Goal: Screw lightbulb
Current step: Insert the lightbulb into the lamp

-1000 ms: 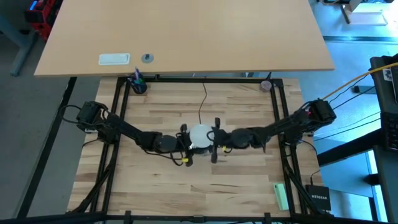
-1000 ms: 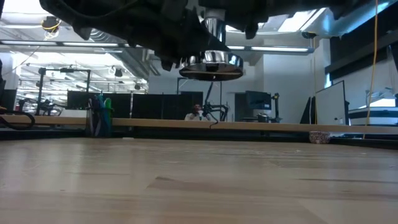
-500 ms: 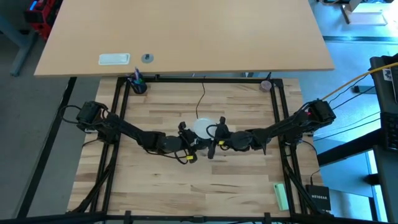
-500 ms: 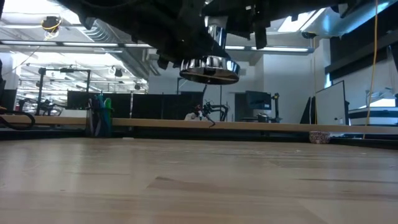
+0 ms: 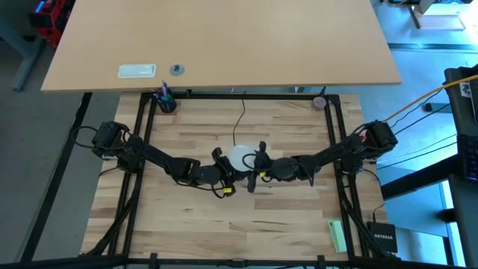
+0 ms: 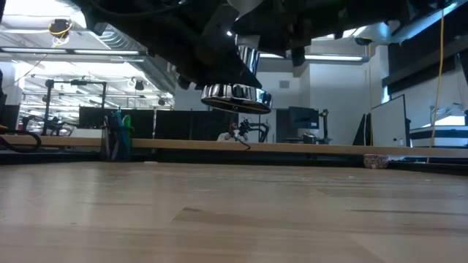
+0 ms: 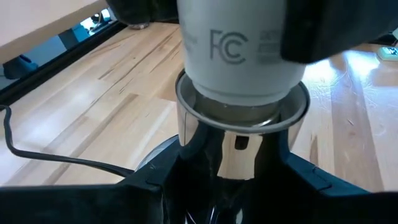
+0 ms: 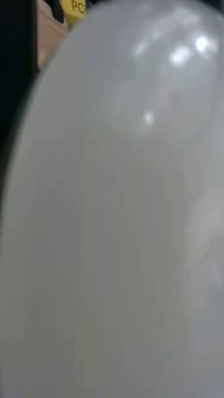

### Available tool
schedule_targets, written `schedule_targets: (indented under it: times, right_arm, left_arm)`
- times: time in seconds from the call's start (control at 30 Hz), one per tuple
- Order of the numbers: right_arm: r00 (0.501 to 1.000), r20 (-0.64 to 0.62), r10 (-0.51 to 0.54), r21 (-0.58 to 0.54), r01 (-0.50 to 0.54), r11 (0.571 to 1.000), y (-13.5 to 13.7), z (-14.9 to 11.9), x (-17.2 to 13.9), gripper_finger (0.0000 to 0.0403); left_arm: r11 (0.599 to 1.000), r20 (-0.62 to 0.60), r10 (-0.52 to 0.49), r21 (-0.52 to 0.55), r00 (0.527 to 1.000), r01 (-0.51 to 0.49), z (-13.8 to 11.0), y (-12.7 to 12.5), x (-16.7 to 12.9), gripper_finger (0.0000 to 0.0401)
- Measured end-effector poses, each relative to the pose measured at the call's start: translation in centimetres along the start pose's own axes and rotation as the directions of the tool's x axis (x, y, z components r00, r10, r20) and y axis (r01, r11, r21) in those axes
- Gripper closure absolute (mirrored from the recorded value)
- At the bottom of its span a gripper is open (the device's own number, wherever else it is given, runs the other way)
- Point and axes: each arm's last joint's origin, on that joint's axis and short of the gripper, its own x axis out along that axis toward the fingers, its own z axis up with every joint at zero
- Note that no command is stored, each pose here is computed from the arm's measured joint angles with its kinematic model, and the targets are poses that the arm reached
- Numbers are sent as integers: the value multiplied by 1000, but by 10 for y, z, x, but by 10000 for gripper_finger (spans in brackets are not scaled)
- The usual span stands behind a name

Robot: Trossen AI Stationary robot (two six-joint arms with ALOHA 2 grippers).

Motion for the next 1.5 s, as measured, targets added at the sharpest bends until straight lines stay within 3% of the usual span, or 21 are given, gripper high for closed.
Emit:
schedule_targets:
  times: [0.23, 0.87, 1.07, 1.3, 1.5]
  right_arm:
    - [1000, -3, 23, -6, -23, 1000, 1, 0, 0, 239]
    - [999, 10, 45, -33, -45, 998, 2, 4, -2, 147]
    - [999, -13, 50, -86, -51, 995, -3, 20, -16, 113]
    - [996, -76, 55, -133, -65, 989, -11, 36, -37, 109]
    - [989, -115, 91, -192, -112, 975, -18, 51, -57, 109]
  left_arm:
    - [1000, -10, 9, -9, 1000, -9, -1, 2, 1, 237]
    - [1000, -4, 20, 7, 1000, -20, 1, 3, 1, 233]
    - [1000, 16, 17, -5, 1000, -17, 5, 3, 0, 232]
    - [1000, 11, 9, -4, 1000, -9, 5, 2, 0, 231]
    - [995, 40, -96, 32, 995, 94, 8, -5, -3, 231]
